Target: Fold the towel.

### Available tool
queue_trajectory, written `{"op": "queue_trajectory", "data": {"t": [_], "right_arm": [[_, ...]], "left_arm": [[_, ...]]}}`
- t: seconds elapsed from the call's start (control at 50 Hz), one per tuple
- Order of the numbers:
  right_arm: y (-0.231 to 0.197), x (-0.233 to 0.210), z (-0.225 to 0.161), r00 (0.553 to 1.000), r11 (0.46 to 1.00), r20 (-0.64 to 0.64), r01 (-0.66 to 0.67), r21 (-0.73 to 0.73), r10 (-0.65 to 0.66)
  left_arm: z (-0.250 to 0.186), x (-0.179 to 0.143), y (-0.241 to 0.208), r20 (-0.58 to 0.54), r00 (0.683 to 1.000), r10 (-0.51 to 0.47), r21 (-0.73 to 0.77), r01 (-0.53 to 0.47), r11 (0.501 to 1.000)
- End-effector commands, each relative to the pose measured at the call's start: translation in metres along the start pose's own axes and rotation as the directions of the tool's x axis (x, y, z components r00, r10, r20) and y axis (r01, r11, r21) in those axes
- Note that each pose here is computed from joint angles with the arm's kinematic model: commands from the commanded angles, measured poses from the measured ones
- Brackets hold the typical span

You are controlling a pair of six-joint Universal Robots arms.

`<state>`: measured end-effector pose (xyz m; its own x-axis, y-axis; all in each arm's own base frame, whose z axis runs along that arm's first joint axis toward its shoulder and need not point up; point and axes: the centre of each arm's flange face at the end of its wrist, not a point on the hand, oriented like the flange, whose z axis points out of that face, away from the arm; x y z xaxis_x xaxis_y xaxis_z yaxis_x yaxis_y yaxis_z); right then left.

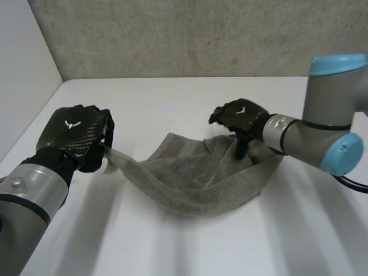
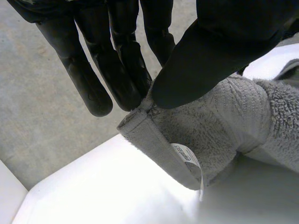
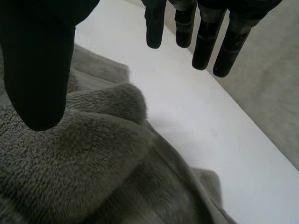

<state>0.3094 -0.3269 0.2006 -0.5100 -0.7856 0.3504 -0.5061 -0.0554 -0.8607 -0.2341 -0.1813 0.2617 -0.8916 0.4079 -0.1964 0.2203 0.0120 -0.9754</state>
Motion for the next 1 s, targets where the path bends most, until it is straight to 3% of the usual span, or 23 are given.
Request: {"op": "queue_trajectory", "data": {"t": [0.02,0.22,0.26,0.3,0.32,0.36,0.38,0.4,0.42,0.46,0.48,0.5,0.52,0.54,0.56,0.58,0.64,0.68,0.7,0.74,0.78,0.86,1.0], "right_arm": [[0.023,-0.025,0.028,0.993,0.998,0.093,0.069,0.003,-0.069],[0.035,-0.019,0.049,0.988,0.987,0.012,0.156,-0.039,-0.156],[0.028,-0.010,0.052,0.980,0.982,-0.049,0.189,-0.026,-0.190],[-0.004,0.018,0.055,0.947,0.969,-0.230,0.243,0.052,-0.225],[-0.004,0.018,0.055,0.947,0.969,-0.231,0.243,0.053,-0.225],[-0.059,0.054,0.043,0.878,0.932,-0.445,0.295,0.211,-0.177],[-0.059,0.054,0.043,0.878,0.932,-0.446,0.295,0.212,-0.177],[-0.093,0.070,0.027,0.839,0.891,-0.533,0.320,0.323,-0.108],[-0.093,0.070,0.027,0.839,0.890,-0.534,0.320,0.324,-0.107],[-0.144,0.093,-0.007,0.770,0.781,-0.634,0.358,0.512,0.063],[-0.144,0.093,-0.007,0.770,0.780,-0.635,0.358,0.513,0.064],[-0.158,0.101,-0.023,0.739,0.729,-0.660,0.376,0.572,0.137],[-0.169,0.105,-0.038,0.713,0.685,-0.675,0.398,0.610,0.188],[-0.169,0.105,-0.038,0.713,0.685,-0.676,0.398,0.611,0.188],[-0.173,0.106,-0.049,0.697,0.666,-0.686,0.414,0.621,0.206],[-0.173,0.106,-0.049,0.697,0.666,-0.686,0.414,0.621,0.207],[-0.164,0.099,-0.053,0.717,0.692,-0.673,0.394,0.605,0.181],[-0.138,0.084,-0.041,0.789,0.759,-0.603,0.321,0.566,0.116],[-0.138,0.084,-0.041,0.789,0.759,-0.603,0.321,0.566,0.116],[-0.111,0.064,-0.029,0.865,0.823,-0.499,0.244,0.513,0.054],[-0.098,0.054,-0.024,0.897,0.846,-0.440,0.206,0.491,0.036],[-0.070,0.044,-0.014,0.933,0.886,-0.359,0.148,0.439,0.022],[0.005,0.006,0.011,0.979,0.977,-0.194,-0.023,0.213,0.065]], "left_arm": [[-0.001,0.004,0.007,-0.014,1.000,0.004,-0.024,-0.004,1.000],[0.018,0.002,0.021,-0.004,0.999,0.053,-0.064,-0.053,0.997],[0.027,-0.001,0.020,0.008,0.997,0.077,-0.054,-0.076,0.996],[0.039,-0.004,0.018,0.026,0.994,0.102,-0.029,-0.101,0.994],[0.053,-0.009,0.012,0.050,0.990,0.130,0.008,-0.130,0.991],[0.068,-0.014,0.001,0.080,0.985,0.154,0.059,-0.159,0.985],[0.084,-0.020,-0.014,0.120,0.977,0.175,0.123,-0.190,0.974],[0.084,-0.020,-0.014,0.120,0.977,0.176,0.123,-0.190,0.974],[0.099,-0.026,-0.033,0.164,0.969,0.184,0.200,-0.216,0.956],[0.111,-0.034,-0.056,0.218,0.960,0.174,0.281,-0.233,0.931],[0.119,-0.041,-0.080,0.258,0.954,0.152,0.363,-0.242,0.900],[0.119,-0.041,-0.080,0.259,0.954,0.152,0.364,-0.242,0.900],[0.125,-0.047,-0.101,0.296,0.947,0.126,0.436,-0.251,0.864],[0.128,-0.056,-0.120,0.338,0.936,0.095,0.501,-0.264,0.824],[0.128,-0.056,-0.120,0.338,0.936,0.095,0.501,-0.265,0.824],[0.129,-0.062,-0.133,0.374,0.925,0.060,0.549,-0.274,0.790],[0.131,-0.067,-0.138,0.405,0.914,0.027,0.586,-0.282,0.760],[0.131,-0.063,-0.135,0.396,0.918,0.029,0.586,-0.277,0.762],[0.133,-0.061,-0.121,0.387,0.921,0.044,0.556,-0.271,0.786],[0.135,-0.057,-0.103,0.372,0.926,0.064,0.517,-0.264,0.815],[0.137,-0.052,-0.084,0.354,0.931,0.086,0.475,-0.258,0.842],[0.137,-0.038,-0.029,0.296,0.945,0.138,0.341,-0.240,0.909],[0.122,-0.024,0.031,0.225,0.956,0.188,0.176,-0.230,0.957]]}}
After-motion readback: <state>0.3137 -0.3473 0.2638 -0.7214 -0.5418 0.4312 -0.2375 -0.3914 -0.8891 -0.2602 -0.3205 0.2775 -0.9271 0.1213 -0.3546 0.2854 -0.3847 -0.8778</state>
